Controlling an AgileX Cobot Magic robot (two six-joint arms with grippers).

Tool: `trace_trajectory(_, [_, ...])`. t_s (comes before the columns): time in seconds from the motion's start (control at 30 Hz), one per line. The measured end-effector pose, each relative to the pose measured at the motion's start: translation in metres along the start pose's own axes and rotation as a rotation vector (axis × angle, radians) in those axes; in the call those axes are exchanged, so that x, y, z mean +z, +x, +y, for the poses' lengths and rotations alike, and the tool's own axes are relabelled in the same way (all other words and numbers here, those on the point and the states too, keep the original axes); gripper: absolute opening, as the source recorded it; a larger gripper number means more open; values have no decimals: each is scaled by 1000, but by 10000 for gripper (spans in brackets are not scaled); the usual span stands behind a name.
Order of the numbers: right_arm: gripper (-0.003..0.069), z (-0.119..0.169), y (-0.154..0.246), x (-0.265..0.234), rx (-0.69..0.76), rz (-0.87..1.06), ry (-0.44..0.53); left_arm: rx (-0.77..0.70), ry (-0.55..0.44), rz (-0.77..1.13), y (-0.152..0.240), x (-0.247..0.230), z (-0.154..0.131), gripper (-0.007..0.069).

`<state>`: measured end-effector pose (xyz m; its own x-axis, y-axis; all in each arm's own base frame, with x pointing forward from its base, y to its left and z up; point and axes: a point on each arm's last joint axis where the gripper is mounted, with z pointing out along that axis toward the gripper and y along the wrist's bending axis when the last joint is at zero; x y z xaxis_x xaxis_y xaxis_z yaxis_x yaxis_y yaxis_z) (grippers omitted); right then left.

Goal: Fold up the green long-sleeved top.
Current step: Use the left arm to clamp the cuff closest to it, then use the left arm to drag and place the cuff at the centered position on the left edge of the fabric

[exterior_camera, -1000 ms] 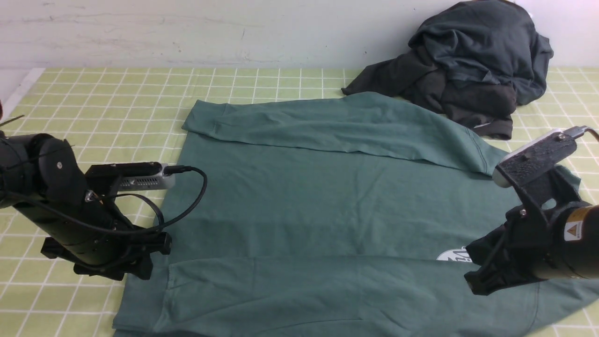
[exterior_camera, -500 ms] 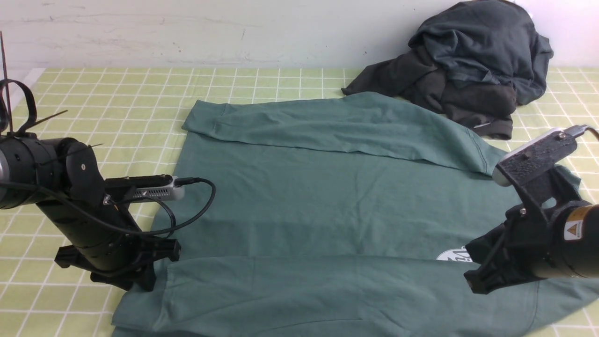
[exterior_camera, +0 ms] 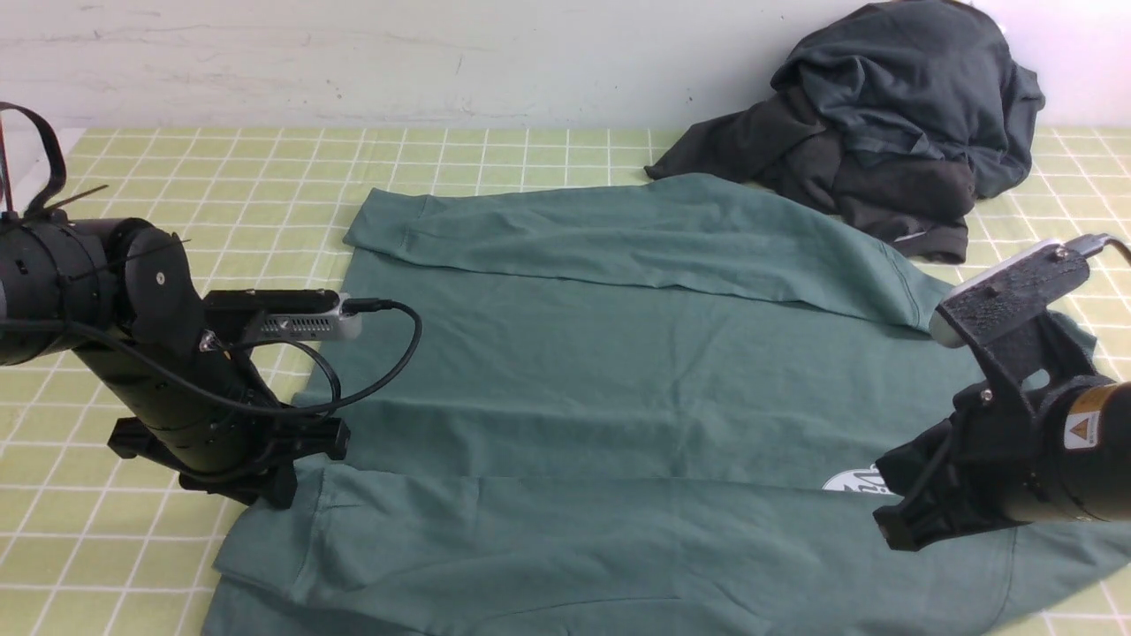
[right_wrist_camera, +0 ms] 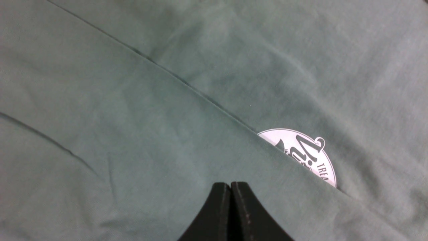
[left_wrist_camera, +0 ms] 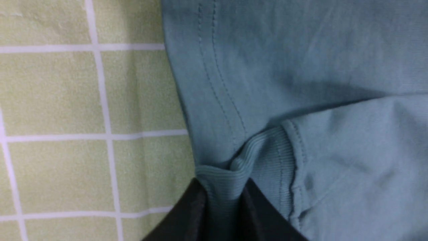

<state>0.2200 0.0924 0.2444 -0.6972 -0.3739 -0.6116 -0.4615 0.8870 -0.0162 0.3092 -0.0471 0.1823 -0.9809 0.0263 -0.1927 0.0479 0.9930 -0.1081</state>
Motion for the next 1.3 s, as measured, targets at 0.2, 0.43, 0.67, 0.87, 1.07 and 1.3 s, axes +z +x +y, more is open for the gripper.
trace_trajectory(0.2, [-14,0,0,0,2,-1,-1,5,-5,25,2,0,0,164])
trace_trajectory(0.43, [-14,0,-1,0,2,-2,-1,9,-9,29,2,0,1,23])
trace_trajectory(0.67, [-14,0,-1,0,4,-2,-1,95,12,2,-13,-31,-17,20])
trace_trajectory(0.87, [-14,0,-1,0,4,-2,-1,144,27,-73,-37,-66,-29,20])
trace_trajectory(1.07, [-14,-1,0,0,-21,0,12,234,54,-332,-75,-125,-53,20])
trace_trajectory(1.3, [-14,-4,0,0,-78,10,40,250,-30,-474,-96,-142,-50,20])
